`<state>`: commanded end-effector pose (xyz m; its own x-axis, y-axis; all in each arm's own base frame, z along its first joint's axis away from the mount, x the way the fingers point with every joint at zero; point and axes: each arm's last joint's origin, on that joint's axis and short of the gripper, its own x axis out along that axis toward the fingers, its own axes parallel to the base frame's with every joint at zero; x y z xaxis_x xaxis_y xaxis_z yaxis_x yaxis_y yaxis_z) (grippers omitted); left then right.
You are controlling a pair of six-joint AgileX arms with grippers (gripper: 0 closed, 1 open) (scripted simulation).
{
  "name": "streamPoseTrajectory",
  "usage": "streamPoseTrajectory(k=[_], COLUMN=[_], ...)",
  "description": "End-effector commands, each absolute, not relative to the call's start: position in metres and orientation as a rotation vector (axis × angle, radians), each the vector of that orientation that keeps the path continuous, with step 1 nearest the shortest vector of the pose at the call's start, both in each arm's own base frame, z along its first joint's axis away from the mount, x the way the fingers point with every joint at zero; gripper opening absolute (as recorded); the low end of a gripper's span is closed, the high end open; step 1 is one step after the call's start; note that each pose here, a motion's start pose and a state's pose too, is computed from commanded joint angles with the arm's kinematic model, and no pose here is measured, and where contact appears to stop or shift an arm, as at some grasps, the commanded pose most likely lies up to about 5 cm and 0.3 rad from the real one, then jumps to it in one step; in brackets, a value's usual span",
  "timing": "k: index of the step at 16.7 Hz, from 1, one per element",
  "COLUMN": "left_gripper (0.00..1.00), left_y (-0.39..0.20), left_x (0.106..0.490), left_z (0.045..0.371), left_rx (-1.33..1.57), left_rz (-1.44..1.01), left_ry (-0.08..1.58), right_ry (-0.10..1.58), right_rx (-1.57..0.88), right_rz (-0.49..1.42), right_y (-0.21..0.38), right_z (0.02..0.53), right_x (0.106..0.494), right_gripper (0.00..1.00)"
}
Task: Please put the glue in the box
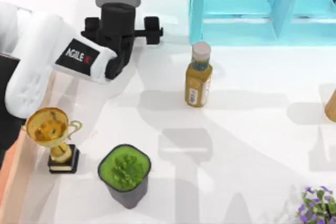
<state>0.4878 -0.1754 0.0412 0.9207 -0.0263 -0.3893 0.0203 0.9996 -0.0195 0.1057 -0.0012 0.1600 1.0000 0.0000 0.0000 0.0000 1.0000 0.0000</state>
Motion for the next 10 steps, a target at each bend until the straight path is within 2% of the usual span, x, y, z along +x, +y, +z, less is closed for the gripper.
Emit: streamPoseTrajectory(k=[10], left_gripper=[0.02], left_y=[-0.1754], left_x=[0.4878], left_z=[0.0412], left_rx=[-0.015], left_rz=[-0.024], left_ry=[0.4], right_ry=[0.0], right_rx=[0.0], right_rz=[0.0], right_y=[-0.0012], right_z=[0.16], right_x=[0.1057], right_gripper=[1.0])
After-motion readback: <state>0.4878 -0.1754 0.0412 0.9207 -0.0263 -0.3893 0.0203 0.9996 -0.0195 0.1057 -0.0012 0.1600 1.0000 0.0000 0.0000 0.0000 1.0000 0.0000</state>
